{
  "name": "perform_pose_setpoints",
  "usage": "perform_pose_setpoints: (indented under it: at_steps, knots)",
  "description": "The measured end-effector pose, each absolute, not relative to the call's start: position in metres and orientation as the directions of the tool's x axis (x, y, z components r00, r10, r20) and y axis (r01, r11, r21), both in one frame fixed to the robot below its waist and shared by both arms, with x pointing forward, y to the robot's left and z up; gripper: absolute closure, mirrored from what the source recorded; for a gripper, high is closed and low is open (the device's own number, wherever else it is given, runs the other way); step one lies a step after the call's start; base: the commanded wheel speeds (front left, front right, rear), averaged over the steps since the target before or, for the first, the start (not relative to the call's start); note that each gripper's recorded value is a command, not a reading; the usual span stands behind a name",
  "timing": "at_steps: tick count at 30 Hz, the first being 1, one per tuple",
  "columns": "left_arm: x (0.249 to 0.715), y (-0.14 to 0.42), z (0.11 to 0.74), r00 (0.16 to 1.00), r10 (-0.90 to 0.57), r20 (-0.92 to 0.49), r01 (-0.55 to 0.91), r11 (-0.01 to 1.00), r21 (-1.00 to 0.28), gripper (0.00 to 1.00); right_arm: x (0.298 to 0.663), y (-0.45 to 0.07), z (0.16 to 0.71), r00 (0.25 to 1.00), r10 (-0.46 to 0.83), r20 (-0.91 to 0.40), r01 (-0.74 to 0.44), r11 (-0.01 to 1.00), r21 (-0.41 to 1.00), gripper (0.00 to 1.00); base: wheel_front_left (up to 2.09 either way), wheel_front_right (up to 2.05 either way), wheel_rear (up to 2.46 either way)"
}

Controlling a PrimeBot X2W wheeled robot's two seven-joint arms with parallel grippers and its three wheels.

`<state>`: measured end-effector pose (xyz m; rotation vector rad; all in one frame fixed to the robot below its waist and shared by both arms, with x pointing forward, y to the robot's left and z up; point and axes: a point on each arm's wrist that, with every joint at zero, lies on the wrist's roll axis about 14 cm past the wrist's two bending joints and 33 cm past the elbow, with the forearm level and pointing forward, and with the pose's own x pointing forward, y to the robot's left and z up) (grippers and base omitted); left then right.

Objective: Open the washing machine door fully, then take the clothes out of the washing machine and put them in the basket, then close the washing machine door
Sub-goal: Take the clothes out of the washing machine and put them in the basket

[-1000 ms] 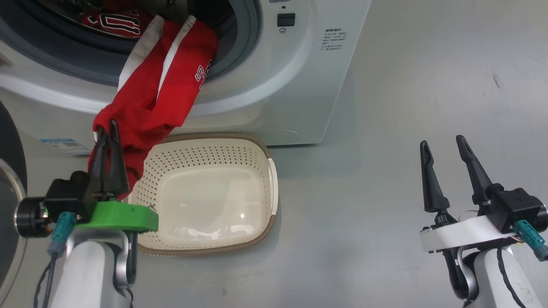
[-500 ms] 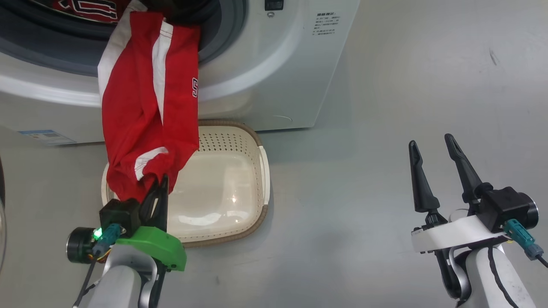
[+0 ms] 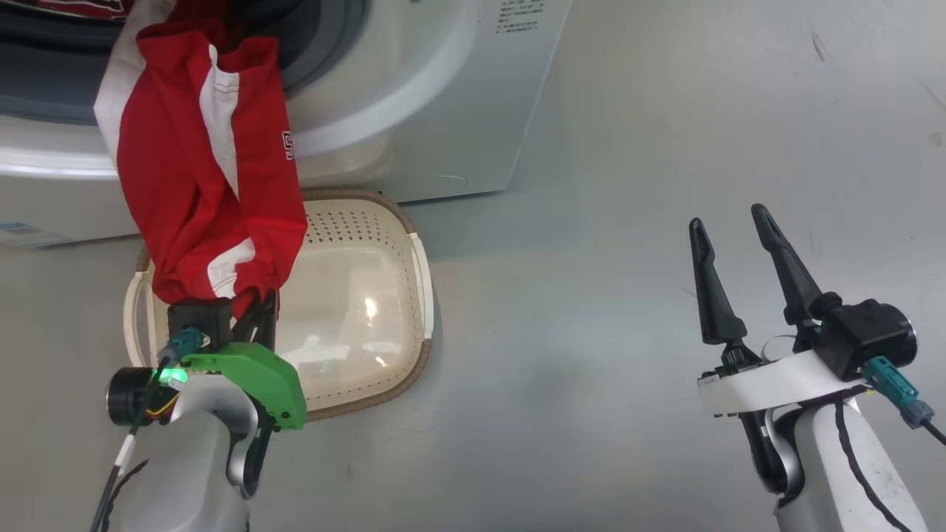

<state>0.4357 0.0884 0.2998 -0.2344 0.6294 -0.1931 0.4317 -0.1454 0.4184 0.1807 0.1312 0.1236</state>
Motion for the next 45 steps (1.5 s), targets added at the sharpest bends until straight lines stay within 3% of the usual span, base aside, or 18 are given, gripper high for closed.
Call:
perform_pose_setpoints:
  at_steps: [1, 2, 17, 32, 45]
  knots:
    - [0.436, 0.087, 0.292, 0.772, -0.251, -0.584, 0.098, 0.955, -0.281, 0.6, 0.432, -0.149, 0.417, 0.985, 0.124, -0.122, -0.1, 0.977, 0.186, 0.0, 0.0, 0.0, 0.0]
    - [0.435, 0.086, 0.287, 0.761, -0.252, -0.598, 0.094, 0.955, -0.283, 0.0, 0.433, -0.151, 0.417, 0.985, 0.118, -0.122, -0.094, 0.977, 0.189, 0.0, 0.0, 0.0, 0.0]
    - [0.437, 0.087, 0.262, 0.725, -0.223, -0.652, 0.041, 0.958, -0.283, 0.0, 0.436, -0.173, 0.415, 0.991, 0.047, -0.128, -0.023, 0.983, 0.181, 0.0, 0.0, 0.0, 0.0]
    - [0.454, 0.117, 0.307, 0.863, -0.127, -0.488, -0.009, 0.964, -0.267, 0.0, 0.438, -0.174, 0.427, 0.995, 0.037, -0.095, -0.02, 0.984, 0.176, 0.0, 0.0, 0.0, 0.0]
    - [0.455, 0.128, 0.368, 0.938, -0.111, -0.327, 0.035, 0.973, -0.229, 0.0, 0.422, -0.153, 0.432, 0.99, 0.102, -0.101, -0.082, 0.98, 0.18, 0.0, 0.0, 0.0, 0.0]
